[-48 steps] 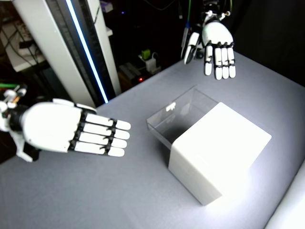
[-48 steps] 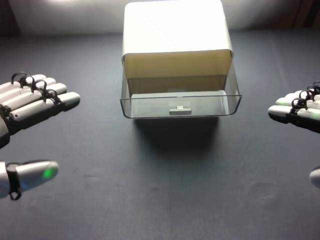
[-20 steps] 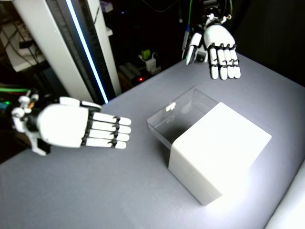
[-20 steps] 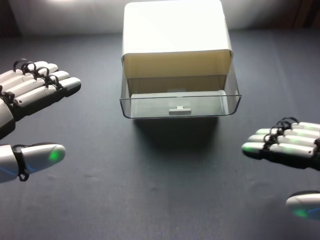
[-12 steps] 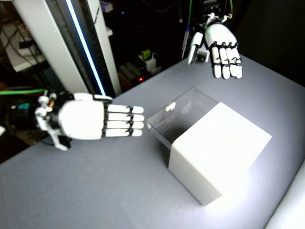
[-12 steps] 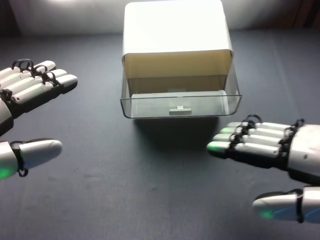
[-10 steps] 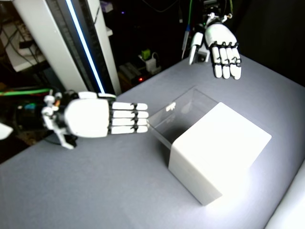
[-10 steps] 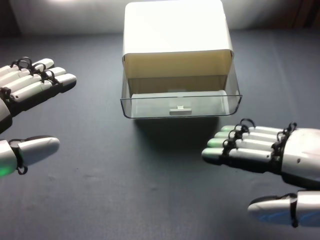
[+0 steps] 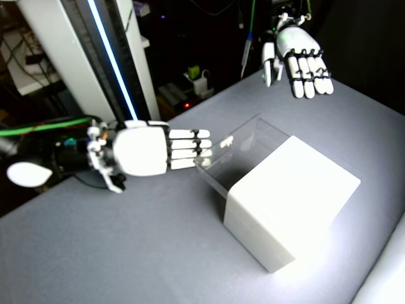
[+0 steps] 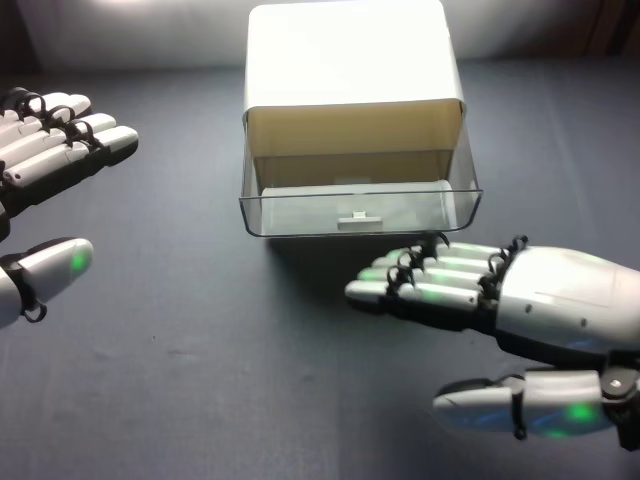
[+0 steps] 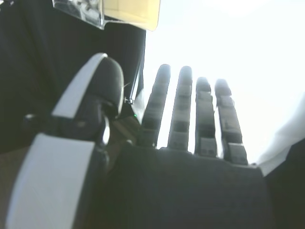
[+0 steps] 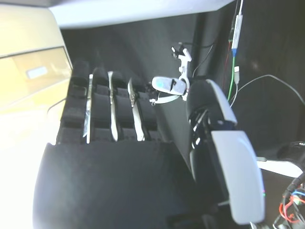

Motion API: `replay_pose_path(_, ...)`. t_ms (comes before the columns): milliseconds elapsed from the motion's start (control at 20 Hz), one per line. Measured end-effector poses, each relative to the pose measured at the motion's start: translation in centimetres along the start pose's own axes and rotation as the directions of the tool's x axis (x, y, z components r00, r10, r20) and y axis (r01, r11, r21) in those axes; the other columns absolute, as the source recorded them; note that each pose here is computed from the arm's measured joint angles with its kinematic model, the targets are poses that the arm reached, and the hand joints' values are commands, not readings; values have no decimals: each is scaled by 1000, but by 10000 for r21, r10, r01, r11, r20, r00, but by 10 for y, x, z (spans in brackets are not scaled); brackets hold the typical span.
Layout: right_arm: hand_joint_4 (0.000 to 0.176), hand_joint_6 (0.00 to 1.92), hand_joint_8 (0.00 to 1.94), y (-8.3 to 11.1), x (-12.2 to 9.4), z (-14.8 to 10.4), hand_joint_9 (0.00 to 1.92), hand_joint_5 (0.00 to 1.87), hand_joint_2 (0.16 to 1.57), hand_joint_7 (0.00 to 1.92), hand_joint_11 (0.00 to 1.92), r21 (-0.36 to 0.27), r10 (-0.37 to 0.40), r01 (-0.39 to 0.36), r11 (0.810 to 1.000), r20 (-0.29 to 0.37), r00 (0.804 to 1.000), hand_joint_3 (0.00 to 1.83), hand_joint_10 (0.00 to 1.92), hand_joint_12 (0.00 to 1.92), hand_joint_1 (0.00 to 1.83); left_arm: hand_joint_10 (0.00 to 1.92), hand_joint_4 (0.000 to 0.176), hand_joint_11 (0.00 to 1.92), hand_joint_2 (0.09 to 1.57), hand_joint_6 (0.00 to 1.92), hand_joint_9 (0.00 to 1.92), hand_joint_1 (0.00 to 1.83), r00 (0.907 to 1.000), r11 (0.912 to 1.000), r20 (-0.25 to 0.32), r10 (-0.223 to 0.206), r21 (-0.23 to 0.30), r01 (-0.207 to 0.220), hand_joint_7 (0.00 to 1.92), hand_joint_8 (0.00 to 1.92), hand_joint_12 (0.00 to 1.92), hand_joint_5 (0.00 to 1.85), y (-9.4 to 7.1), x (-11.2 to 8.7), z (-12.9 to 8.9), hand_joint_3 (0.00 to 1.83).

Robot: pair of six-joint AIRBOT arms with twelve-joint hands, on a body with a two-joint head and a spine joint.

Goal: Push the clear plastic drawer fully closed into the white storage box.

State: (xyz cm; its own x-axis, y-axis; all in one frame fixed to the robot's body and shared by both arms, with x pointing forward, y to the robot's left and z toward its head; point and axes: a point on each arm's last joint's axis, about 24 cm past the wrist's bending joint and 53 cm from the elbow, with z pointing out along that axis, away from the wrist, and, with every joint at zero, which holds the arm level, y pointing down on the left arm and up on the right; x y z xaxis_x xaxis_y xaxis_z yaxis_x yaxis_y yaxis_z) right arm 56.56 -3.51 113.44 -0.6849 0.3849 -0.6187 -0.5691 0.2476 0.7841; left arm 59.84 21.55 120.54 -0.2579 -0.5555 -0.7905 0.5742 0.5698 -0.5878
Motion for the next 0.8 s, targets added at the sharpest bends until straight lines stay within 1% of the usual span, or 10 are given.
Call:
replay_pose_path(100,0,1,0,1,1,5,28,7,1400,21,0,-93,37,-37,9999,11,10000,2,2,250,222,17,4,0,1570,19,9,0,9999,10000,98,22,-33,-21,77,4,0,96,1,-3,0,166)
replay_pose_path(150,0,0,0,2,2,7,9,1,1406,3,0,-135,37,-37,9999,6,10000,2,2,154,179,19,3,1,1567,22,13,0,9999,10000,112,65,-50,-65,79,5,1,102,1,-4,0,164)
replay_pose_path(250,0,0,0,4,2,9,0,0,1400,0,0,-234,50,-50,9997,17,10000,0,0,112,206,12,7,2,1559,19,2,0,9999,10000,123,82,-26,-82,71,1,1,95,-1,-4,-1,155)
replay_pose_path(300,0,0,0,3,2,10,0,0,1399,0,0,-232,55,-54,9997,29,10000,0,0,22,205,10,14,1,1558,17,0,0,9999,10000,122,95,0,-95,67,0,0,92,-1,-4,-1,154)
replay_pose_path(350,0,0,0,1,2,11,0,0,1397,0,0,-197,64,-64,9998,40,10000,0,0,4,203,13,1,5,1560,19,4,41,9998,10000,147,97,-23,-96,74,2,3,95,-1,-5,-1,154)
replay_pose_path(450,0,0,0,5,2,17,0,0,1392,0,0,-340,105,-102,9994,90,9999,0,0,0,223,2,6,1,1570,19,5,35,9997,9998,177,156,-110,-154,72,4,15,92,1,-7,-2,159)
replay_pose_path(600,0,0,0,8,3,21,0,0,1393,0,0,-486,112,-108,9988,82,9999,0,0,0,229,0,1,0,1571,17,0,42,9993,9997,316,207,-125,-203,72,3,0,91,1,-11,-3,171)
replay_pose_path(650,0,0,0,9,3,23,0,0,1393,0,0,-521,74,-71,9986,72,9999,0,0,0,210,0,14,0,1567,16,0,46,9992,9997,336,206,-148,-202,67,1,0,88,2,-12,-3,173)
replay_pose_path(700,0,0,1,10,2,24,0,0,1394,3,9,-559,62,-57,9984,76,10000,0,0,4,208,0,13,0,1565,16,0,46,9992,9996,339,230,-171,-224,68,1,0,88,3,-12,-3,173)
replay_pose_path(800,0,0,2,9,1,25,2,1,1393,8,19,-559,59,-53,9984,113,9999,0,1,10,220,1,0,0,1566,17,2,3,9992,9996,330,238,-183,-232,71,2,0,87,3,-12,-3,180)
